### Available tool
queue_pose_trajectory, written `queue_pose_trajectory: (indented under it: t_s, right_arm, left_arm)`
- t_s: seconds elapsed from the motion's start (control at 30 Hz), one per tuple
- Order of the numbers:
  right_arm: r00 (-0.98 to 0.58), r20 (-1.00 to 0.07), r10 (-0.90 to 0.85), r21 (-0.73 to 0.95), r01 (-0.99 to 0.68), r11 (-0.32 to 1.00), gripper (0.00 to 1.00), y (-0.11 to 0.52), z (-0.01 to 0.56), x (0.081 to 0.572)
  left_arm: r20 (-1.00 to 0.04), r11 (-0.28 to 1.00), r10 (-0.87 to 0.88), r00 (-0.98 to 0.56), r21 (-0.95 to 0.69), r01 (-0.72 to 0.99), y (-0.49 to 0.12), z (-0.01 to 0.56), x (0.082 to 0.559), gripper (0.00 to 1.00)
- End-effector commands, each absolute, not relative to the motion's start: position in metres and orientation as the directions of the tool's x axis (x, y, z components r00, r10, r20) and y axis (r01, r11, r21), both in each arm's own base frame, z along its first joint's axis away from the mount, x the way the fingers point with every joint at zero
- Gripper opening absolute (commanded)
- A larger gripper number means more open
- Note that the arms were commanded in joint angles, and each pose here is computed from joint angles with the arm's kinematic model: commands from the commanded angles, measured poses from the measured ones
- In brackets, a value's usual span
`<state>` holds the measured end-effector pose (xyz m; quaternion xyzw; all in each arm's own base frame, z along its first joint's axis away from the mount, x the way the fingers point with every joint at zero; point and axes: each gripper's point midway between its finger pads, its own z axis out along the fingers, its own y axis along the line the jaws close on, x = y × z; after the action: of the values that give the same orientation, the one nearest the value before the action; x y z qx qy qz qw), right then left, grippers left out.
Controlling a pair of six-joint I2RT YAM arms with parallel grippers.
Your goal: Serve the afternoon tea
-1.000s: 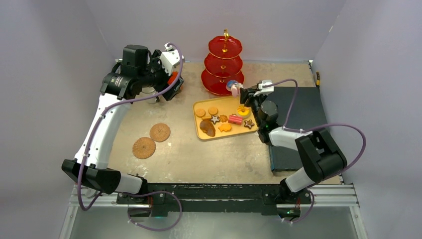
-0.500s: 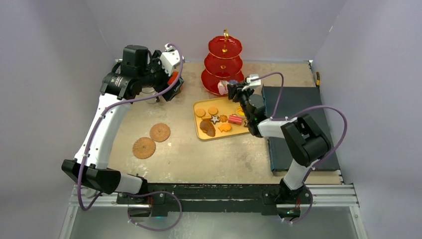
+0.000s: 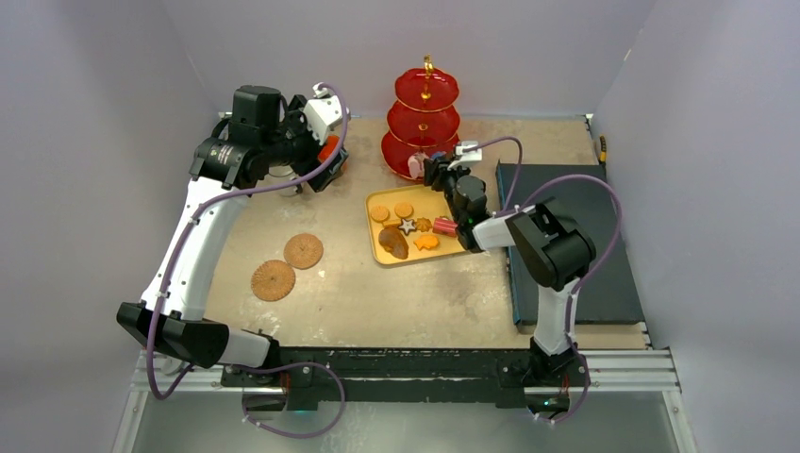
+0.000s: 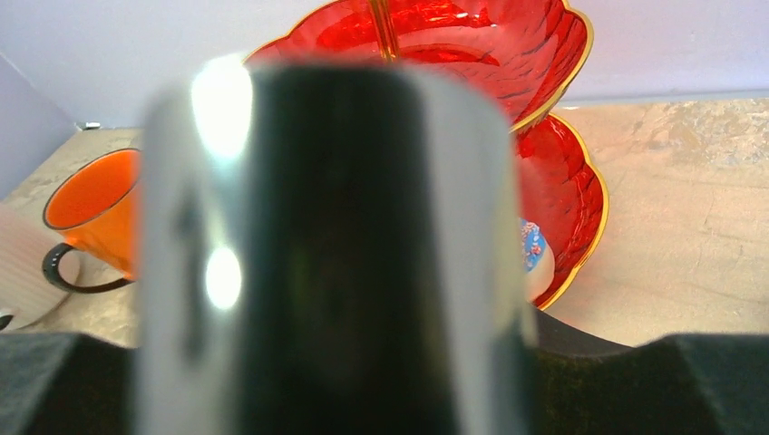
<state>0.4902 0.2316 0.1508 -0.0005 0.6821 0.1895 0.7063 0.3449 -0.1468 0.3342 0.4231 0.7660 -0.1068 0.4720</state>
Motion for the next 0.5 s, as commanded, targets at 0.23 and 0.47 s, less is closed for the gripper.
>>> queue_pose_trajectory:
  t_s: [0.23, 0.47]
  right_arm:
    - [0.14, -0.94, 0.312, 0.276, -0.229, 0.933, 0.69, 0.229, 0.187, 0.503]
    - [0.169, -0.933, 0.316, 0.271, -0.245, 0.931, 0.74, 0.217, 0.213, 0.479]
  left_arm:
    - [-0.829, 0.615, 0.533, -0.167, 0.245, 0.749, -0.148, 0.345, 0.338, 0.99]
    - [-0.835, 0.616, 0.522, -0.172, 0.229, 0.754, -0.151, 0.344, 0.34, 0.99]
